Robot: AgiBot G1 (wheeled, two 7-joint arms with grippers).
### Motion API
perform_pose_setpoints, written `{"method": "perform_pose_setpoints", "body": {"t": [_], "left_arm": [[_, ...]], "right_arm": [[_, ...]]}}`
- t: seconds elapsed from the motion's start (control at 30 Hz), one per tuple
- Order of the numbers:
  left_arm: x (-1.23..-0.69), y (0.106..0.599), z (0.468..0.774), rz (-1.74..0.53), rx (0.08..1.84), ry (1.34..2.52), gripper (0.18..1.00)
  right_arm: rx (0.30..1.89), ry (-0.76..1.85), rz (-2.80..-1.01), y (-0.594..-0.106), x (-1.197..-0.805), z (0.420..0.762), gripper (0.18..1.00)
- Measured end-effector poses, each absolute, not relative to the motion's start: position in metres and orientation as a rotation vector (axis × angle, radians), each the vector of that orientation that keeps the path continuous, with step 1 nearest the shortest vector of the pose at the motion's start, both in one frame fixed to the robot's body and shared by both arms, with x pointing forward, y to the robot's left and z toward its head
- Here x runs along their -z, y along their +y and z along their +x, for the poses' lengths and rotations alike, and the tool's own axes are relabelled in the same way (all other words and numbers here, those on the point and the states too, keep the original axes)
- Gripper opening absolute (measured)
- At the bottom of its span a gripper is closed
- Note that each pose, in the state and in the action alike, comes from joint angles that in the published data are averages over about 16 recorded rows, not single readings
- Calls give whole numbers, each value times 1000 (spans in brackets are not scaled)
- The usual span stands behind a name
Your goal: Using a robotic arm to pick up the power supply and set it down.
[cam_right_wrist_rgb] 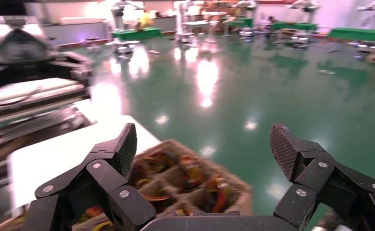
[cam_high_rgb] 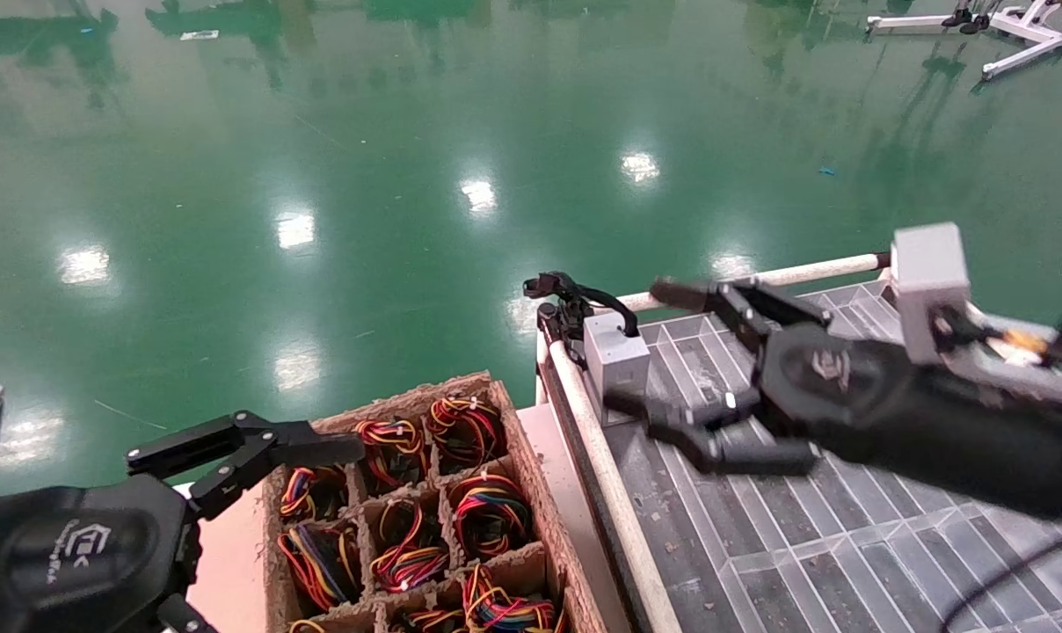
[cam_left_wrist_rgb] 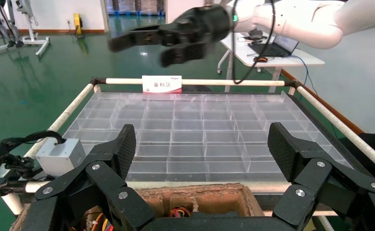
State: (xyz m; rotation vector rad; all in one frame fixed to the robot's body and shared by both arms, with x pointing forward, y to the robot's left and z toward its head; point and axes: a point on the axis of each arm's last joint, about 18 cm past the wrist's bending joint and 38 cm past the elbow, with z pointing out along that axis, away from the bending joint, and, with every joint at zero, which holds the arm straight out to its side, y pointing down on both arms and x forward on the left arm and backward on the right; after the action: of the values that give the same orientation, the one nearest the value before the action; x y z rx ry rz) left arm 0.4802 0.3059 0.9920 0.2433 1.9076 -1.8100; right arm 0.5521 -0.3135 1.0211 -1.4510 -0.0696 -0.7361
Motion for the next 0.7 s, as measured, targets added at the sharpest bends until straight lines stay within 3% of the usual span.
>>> {"method": "perform_pose_setpoints", "body": {"t": [0.4, 0.7], "left_arm": [[-992, 306, 480, 243, 1810, 1907, 1000], [-992, 306, 480, 243, 1810, 1907, 1000]], "right_arm": [[581, -211, -1573, -304, -996, 486, 1001], [532, -251, -1611, -301, -989, 467, 1001]]}}
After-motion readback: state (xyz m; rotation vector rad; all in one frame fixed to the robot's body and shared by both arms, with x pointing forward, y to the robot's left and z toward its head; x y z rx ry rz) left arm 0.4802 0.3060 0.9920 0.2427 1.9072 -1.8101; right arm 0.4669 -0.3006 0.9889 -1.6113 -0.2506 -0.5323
